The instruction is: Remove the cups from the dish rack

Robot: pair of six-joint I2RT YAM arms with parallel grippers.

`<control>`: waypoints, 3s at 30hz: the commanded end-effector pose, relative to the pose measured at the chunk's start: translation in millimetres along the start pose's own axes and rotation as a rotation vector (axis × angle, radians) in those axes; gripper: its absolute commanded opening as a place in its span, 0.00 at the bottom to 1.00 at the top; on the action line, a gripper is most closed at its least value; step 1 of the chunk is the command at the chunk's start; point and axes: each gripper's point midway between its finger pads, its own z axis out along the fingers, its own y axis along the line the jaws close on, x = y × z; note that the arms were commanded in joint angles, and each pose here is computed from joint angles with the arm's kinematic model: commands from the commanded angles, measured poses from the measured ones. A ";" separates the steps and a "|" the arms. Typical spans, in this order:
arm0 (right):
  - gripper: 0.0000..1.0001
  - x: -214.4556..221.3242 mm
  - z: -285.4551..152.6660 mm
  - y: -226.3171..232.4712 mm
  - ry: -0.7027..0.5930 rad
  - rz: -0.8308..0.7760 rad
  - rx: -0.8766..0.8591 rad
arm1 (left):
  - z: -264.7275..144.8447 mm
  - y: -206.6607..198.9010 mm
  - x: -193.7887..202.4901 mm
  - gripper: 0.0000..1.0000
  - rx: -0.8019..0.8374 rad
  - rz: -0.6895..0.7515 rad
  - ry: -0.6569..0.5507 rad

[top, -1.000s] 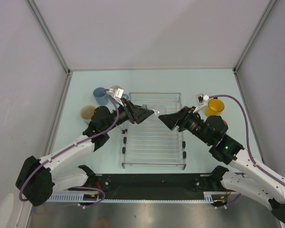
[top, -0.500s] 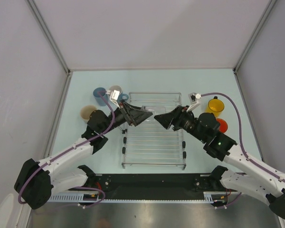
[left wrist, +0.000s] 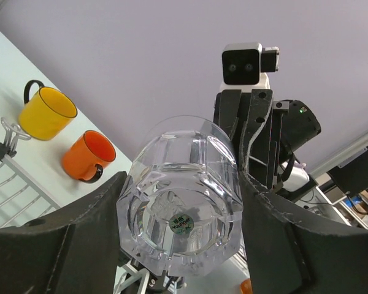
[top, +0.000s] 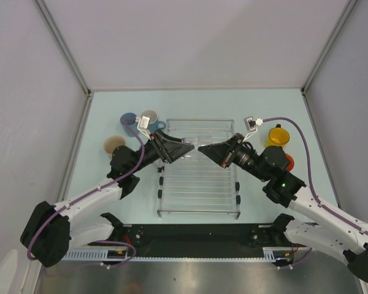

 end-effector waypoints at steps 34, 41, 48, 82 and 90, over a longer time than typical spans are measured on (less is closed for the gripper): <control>0.00 -192.6 7.7 -182.0 -0.224 -0.345 1.205 | -58.6 132.2 -26.0 1.00 -0.912 -0.031 -0.003; 0.00 -219.9 33.5 -278.4 -0.048 -0.255 1.376 | -84.5 139.3 -10.0 0.99 -0.995 -0.075 0.009; 0.00 -237.9 28.1 -341.6 -0.047 -0.190 1.474 | -107.3 161.2 10.1 0.98 -1.117 -0.118 0.052; 0.00 -112.1 34.3 -450.1 0.293 -0.107 1.524 | -111.8 190.6 61.8 0.93 -1.211 -0.235 0.208; 0.11 -106.5 36.5 -453.5 0.319 -0.083 1.487 | -106.4 190.4 61.6 0.93 -1.207 -0.231 0.216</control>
